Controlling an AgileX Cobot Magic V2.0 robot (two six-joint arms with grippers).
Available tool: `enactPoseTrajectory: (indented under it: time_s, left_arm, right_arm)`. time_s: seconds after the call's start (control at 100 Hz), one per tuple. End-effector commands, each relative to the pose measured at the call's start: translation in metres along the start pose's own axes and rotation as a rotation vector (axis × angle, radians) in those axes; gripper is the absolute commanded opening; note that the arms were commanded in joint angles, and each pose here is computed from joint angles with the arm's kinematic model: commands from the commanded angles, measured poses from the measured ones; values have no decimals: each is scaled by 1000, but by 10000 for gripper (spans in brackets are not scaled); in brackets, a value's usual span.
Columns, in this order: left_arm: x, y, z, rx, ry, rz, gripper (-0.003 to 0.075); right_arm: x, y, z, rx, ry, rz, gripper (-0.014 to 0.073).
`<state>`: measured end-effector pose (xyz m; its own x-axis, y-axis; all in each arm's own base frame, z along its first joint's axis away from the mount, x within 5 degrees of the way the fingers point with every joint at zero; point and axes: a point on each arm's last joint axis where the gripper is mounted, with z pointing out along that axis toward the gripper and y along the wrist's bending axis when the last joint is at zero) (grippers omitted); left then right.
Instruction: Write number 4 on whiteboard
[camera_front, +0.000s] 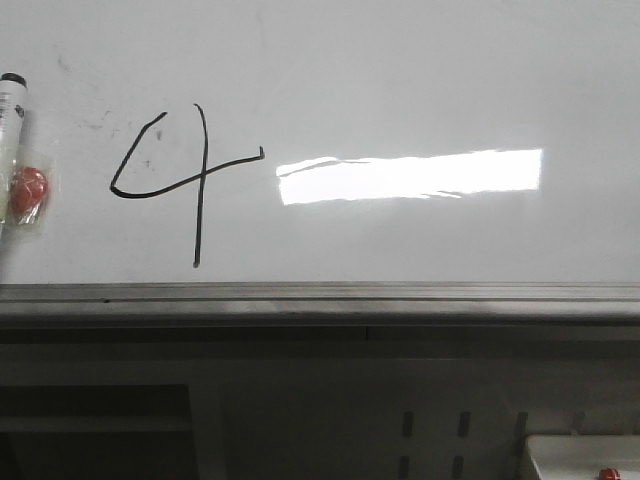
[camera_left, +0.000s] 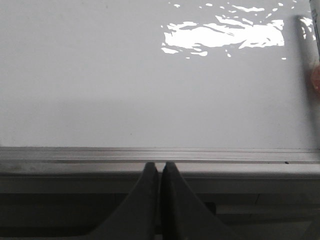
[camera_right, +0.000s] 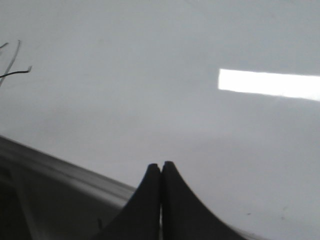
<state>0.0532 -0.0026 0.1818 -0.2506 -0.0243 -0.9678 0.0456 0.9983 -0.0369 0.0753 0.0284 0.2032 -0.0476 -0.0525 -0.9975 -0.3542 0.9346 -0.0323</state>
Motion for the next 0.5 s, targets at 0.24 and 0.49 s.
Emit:
enactPoseTrajectory:
  time_s: [0.24, 0.49]
  left_arm:
    - [6, 0, 2, 0, -37, -2, -20]
    - [6, 0, 2, 0, -37, -2, -20]
  right_arm:
    - [9, -20, -17, 308, -18, 65, -64]
    - [26, -23, -30, 459, 121, 105, -64]
